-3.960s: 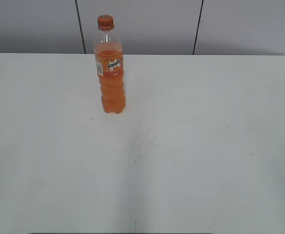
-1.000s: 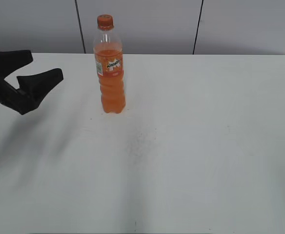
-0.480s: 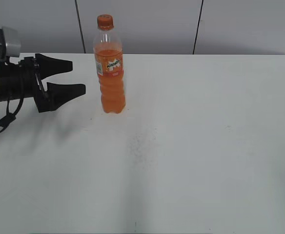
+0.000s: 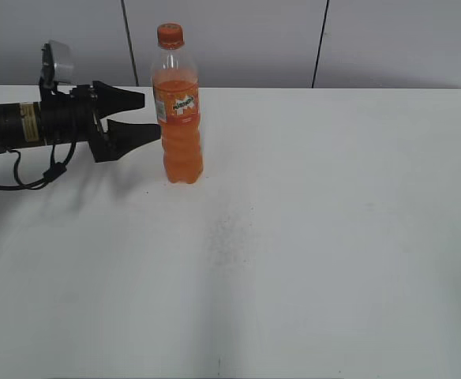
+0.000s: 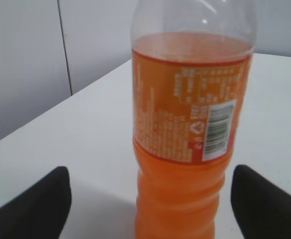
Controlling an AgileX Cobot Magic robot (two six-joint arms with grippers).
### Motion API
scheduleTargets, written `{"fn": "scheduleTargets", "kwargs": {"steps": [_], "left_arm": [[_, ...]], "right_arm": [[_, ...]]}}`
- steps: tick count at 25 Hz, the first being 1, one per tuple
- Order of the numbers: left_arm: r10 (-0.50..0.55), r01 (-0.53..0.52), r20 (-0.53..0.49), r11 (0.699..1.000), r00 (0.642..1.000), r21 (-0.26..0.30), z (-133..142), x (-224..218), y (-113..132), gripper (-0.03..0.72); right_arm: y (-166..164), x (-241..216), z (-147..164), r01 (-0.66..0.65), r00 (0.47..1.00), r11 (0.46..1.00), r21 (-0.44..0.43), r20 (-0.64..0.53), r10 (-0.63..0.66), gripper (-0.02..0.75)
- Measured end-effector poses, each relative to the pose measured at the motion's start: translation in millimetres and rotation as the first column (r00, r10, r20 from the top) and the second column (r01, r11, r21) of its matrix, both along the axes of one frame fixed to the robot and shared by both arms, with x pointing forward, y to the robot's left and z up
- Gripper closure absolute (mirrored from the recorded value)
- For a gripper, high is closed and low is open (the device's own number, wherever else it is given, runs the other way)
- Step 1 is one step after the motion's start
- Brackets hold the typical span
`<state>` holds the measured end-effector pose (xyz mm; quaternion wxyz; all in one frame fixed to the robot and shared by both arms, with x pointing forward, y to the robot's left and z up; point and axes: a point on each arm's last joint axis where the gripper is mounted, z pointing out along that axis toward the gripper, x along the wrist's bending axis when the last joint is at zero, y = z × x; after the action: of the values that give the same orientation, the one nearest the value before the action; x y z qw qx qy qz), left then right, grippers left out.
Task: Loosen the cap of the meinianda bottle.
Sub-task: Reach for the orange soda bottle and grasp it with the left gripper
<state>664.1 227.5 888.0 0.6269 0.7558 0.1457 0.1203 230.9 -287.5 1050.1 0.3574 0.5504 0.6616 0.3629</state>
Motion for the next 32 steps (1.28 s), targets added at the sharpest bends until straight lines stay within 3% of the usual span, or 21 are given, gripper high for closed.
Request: {"fn": "scheduleTargets", "kwargs": {"steps": [14,22,29,32], "left_arm": [[-0.117,0.115,-0.048,0.993,0.992,-0.041,-20.8,20.7,-60.8,0.101],[-0.121,0.117,-0.084,0.992,0.989,-0.045,-34.5,20.1,-64.0,0.144],[-0.114,0.11,-0.085,0.993,0.99,-0.044,-35.0,20.8,-63.4,0.281],[-0.114,0.111,-0.083,0.993,0.99,-0.043,-34.9,21.2,-63.5,0.292]], "right_arm": [[0.0,0.0,0.0,0.0,1.0,1.0,0.0,0.0,0.0,0.236],[0.0,0.0,0.0,0.0,1.0,1.0,0.0,0.0,0.0,0.236],[0.0,0.0,0.0,0.0,1.0,1.0,0.0,0.0,0.0,0.236],[0.0,0.0,0.0,0.0,1.0,1.0,0.0,0.0,0.0,0.236]]}}
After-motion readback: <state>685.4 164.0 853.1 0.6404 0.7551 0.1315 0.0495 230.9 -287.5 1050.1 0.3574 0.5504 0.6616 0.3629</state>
